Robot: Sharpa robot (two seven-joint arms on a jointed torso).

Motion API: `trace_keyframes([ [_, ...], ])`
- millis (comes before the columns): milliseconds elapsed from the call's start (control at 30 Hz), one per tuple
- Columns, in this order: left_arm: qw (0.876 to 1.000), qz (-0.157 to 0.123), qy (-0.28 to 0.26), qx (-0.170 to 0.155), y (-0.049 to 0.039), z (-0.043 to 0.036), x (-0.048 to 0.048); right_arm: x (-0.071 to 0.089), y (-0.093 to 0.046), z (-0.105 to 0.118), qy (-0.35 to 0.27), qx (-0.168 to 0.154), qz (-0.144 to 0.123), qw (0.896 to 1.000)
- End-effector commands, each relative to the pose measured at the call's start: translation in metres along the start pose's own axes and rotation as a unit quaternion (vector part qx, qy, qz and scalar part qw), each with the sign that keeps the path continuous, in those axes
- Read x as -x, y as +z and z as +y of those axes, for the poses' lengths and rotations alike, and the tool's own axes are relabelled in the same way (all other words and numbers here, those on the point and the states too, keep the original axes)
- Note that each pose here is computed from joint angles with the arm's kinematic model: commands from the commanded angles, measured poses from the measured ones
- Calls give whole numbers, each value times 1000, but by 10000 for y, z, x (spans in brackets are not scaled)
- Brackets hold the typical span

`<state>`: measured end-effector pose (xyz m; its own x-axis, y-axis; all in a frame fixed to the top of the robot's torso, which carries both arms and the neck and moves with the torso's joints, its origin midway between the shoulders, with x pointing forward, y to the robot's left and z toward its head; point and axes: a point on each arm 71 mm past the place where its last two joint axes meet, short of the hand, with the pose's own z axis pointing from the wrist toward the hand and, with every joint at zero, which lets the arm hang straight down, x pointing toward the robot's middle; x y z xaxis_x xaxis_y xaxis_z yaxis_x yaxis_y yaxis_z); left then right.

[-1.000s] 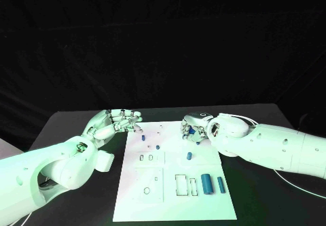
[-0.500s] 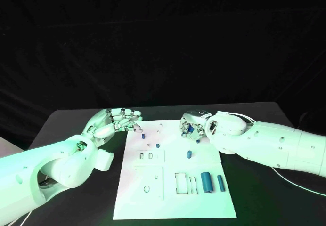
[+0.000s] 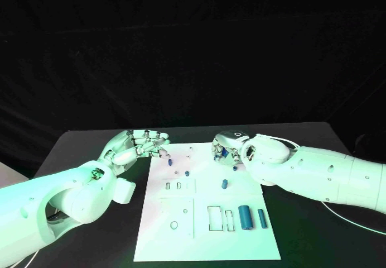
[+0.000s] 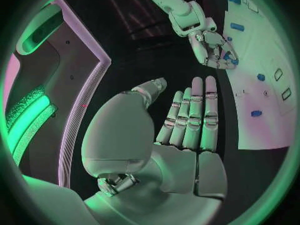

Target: Assemble the parts on the task board

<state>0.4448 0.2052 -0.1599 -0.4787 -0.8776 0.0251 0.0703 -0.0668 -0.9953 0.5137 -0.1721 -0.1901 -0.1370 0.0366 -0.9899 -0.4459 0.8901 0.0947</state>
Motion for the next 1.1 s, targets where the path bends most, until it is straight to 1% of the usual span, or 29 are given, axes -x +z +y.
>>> trace_keyframes([
  [33, 1000, 11, -8, -2, 9, -10, -23, 60, 4, 32, -5, -5, -42, 999],
  [367, 1000, 13, -10, -4, 12, -10, -21, 126, 23, 174, 6, 8, -82, 997],
  [533, 1000, 13, -10, -5, 13, -10, -18, 155, 84, 293, 6, 21, -102, 995],
  [633, 1000, 13, -9, -5, 14, -10, -14, 161, 125, 346, 5, 25, -108, 994],
  [933, 1000, 13, -9, -6, 25, -11, -22, 153, 272, 493, 2, 37, -114, 993],
  [1100, 1000, 14, -7, -7, 27, -32, -24, 148, 333, 541, 0, 39, -118, 992],
])
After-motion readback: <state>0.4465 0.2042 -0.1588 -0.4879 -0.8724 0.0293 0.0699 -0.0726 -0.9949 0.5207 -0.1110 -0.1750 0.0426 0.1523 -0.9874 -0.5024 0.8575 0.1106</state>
